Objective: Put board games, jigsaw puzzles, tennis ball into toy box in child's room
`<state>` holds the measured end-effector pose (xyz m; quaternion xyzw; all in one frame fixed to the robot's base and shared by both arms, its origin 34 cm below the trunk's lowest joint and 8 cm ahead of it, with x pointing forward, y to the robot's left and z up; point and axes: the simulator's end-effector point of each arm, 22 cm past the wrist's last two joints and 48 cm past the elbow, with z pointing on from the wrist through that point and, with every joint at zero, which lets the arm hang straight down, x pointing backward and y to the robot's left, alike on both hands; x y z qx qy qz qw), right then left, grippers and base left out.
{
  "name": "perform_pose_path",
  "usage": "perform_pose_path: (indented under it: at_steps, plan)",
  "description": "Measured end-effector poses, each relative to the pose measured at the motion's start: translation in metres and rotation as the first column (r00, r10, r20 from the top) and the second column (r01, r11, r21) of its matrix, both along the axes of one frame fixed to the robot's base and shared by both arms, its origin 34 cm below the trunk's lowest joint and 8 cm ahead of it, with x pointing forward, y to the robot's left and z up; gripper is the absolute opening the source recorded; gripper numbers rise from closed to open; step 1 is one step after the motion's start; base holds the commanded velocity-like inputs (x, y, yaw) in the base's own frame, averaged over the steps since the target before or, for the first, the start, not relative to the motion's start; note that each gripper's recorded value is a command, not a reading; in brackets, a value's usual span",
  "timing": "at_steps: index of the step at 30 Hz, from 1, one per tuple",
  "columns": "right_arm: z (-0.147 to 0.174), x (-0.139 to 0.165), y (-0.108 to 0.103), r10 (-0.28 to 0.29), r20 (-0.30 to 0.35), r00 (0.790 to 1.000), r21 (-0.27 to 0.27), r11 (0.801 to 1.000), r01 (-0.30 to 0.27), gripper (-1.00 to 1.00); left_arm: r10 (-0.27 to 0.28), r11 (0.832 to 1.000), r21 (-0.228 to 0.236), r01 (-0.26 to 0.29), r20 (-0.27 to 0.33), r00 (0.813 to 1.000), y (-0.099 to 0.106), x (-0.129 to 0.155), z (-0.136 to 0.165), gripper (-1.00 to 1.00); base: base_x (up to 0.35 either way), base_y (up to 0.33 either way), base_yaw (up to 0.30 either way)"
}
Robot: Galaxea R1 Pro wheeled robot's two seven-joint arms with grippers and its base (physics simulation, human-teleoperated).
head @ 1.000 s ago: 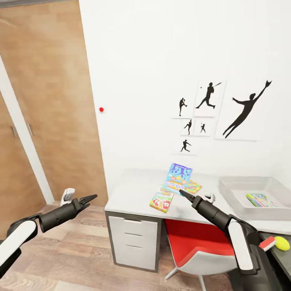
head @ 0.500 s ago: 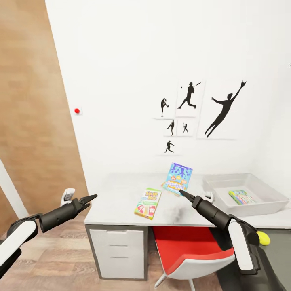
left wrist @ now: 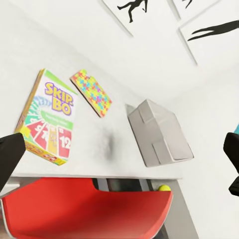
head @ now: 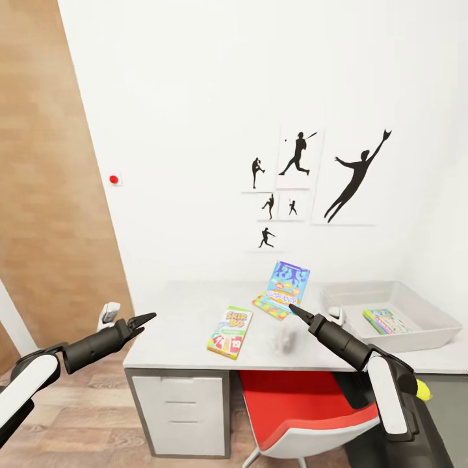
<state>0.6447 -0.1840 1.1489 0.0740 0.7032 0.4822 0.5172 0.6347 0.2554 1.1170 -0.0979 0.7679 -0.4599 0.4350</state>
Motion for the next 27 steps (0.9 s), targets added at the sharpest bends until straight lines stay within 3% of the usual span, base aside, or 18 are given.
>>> perform_pose_path:
  at_steps: [5, 17, 27]
  plan:
    - [-0.0009, 0.0002, -0.0002, 0.0, -0.002, 1.0, -0.002, 1.0, 0.0, -1.0, 0.0, 1.0, -0.001, 0.0, 0.0, 1.0, -0.0001, 0.0002, 0.0, 1.0, 0.089, -0.096, -0.095]
    - [-0.0018, 0.0001, 0.0, -0.001, -0.004, 1.0, -0.002, 1.0, 0.001, -1.0, 0.0, 1.0, -0.001, 0.0, 0.0, 1.0, -0.0001, 0.0001, 0.0002, 1.0, 0.096, -0.018, -0.247]
    - [-0.0021, 0.0002, 0.0001, -0.001, -0.003, 1.0, -0.004, 1.0, 0.001, -1.0, 0.0, 1.0, -0.001, 0.0, 0.0, 1.0, 0.0, 0.0001, 0.0002, 1.0, 0.111, -0.134, -0.194]
